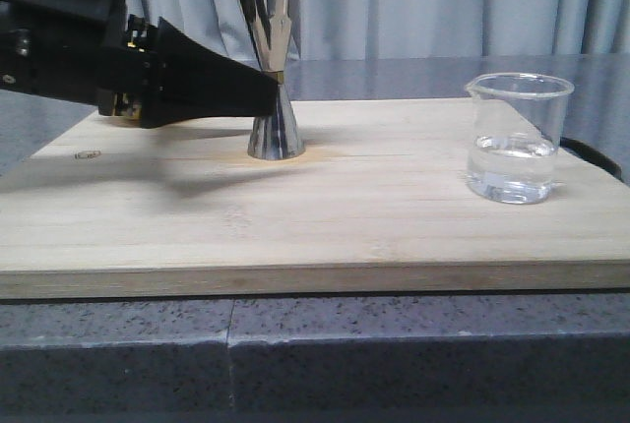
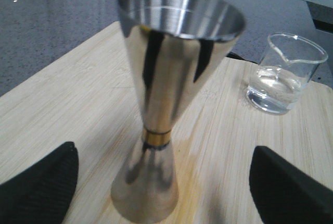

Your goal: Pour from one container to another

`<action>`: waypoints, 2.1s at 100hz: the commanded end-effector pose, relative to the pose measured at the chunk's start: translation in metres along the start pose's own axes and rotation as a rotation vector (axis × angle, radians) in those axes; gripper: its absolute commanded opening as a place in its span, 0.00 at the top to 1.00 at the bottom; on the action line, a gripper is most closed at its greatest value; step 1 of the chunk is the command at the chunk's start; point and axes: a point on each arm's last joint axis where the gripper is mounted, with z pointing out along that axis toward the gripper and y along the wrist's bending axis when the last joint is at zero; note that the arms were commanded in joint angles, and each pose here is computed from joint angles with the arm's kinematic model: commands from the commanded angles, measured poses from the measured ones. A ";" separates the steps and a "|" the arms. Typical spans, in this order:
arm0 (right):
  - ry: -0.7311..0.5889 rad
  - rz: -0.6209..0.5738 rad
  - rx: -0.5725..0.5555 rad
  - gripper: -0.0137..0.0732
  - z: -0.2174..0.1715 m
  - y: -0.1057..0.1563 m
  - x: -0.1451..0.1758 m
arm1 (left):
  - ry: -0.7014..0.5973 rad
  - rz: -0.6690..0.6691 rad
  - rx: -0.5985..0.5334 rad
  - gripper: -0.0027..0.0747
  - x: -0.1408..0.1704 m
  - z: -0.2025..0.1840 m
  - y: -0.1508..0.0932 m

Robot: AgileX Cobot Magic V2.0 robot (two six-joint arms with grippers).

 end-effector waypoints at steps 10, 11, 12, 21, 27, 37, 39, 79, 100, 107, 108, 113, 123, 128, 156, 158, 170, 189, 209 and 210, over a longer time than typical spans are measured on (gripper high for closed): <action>-0.095 -0.004 0.002 0.19 -0.004 -0.001 -0.016 | -0.143 0.052 0.059 0.17 -0.032 0.015 -0.002; -0.095 -0.004 0.002 0.19 -0.004 -0.001 -0.016 | -0.143 0.051 0.059 0.17 -0.032 0.015 -0.001; -0.095 -0.004 0.002 0.19 -0.004 -0.001 -0.016 | -0.143 0.053 0.061 0.17 -0.033 0.016 -0.001; -0.092 -0.004 0.002 0.19 -0.004 -0.001 -0.016 | -0.152 0.070 0.072 0.17 -0.038 0.021 -0.001; -0.092 -0.004 0.002 0.19 -0.004 -0.001 -0.016 | -0.157 0.078 0.072 0.17 -0.041 0.021 -0.001; -0.092 -0.004 0.002 0.19 -0.004 -0.001 -0.016 | -0.164 0.090 0.071 0.17 -0.045 0.021 0.000; -0.092 -0.004 0.002 0.19 -0.004 -0.001 -0.016 | -0.165 0.091 0.070 0.18 -0.045 0.021 0.001; -0.091 -0.004 0.002 0.19 -0.004 -0.001 -0.015 | -0.220 0.103 0.145 0.59 -0.052 0.019 -0.006; -0.088 -0.004 0.002 0.19 -0.004 -0.001 -0.015 | -0.235 0.114 0.158 0.60 -0.056 0.019 -0.006; -0.088 -0.004 0.002 0.19 -0.004 -0.001 -0.015 | -0.238 0.114 0.163 0.60 -0.056 0.019 -0.007; -0.088 -0.004 0.002 0.19 -0.004 -0.001 -0.015 | -0.238 0.114 0.163 0.60 -0.056 0.019 -0.007; -0.088 -0.004 0.002 0.19 -0.004 -0.001 -0.015 | -0.239 0.114 0.164 0.60 -0.056 0.019 -0.007; -0.088 -0.004 0.002 0.19 -0.004 -0.001 -0.015 | -0.255 0.121 0.184 0.61 -0.059 0.018 -0.008; -0.088 -0.004 0.002 0.19 -0.004 -0.001 -0.015 | -0.260 0.121 0.185 0.63 -0.062 0.019 -0.007; -0.098 0.012 -0.018 0.19 -0.004 0.001 -0.016 | -0.257 0.057 0.188 0.66 -0.067 0.019 -0.006; -0.102 0.019 -0.025 0.19 -0.004 0.002 -0.016 | -0.257 0.052 0.189 0.66 -0.067 0.019 -0.006; -0.136 -0.005 -0.087 0.19 -0.004 0.007 -0.020 | -0.257 0.049 0.189 0.66 -0.067 0.019 -0.006; -0.134 -0.049 -0.204 0.19 0.006 0.019 -0.033 | -0.256 0.048 0.190 0.66 -0.067 0.019 -0.006; -0.055 -0.109 -0.246 0.19 0.020 0.023 -0.060 | -0.256 0.048 0.188 0.66 -0.067 0.019 -0.005; -0.046 -0.113 -0.249 0.19 0.022 0.024 -0.062 | -0.256 0.048 0.188 0.66 -0.067 0.019 -0.005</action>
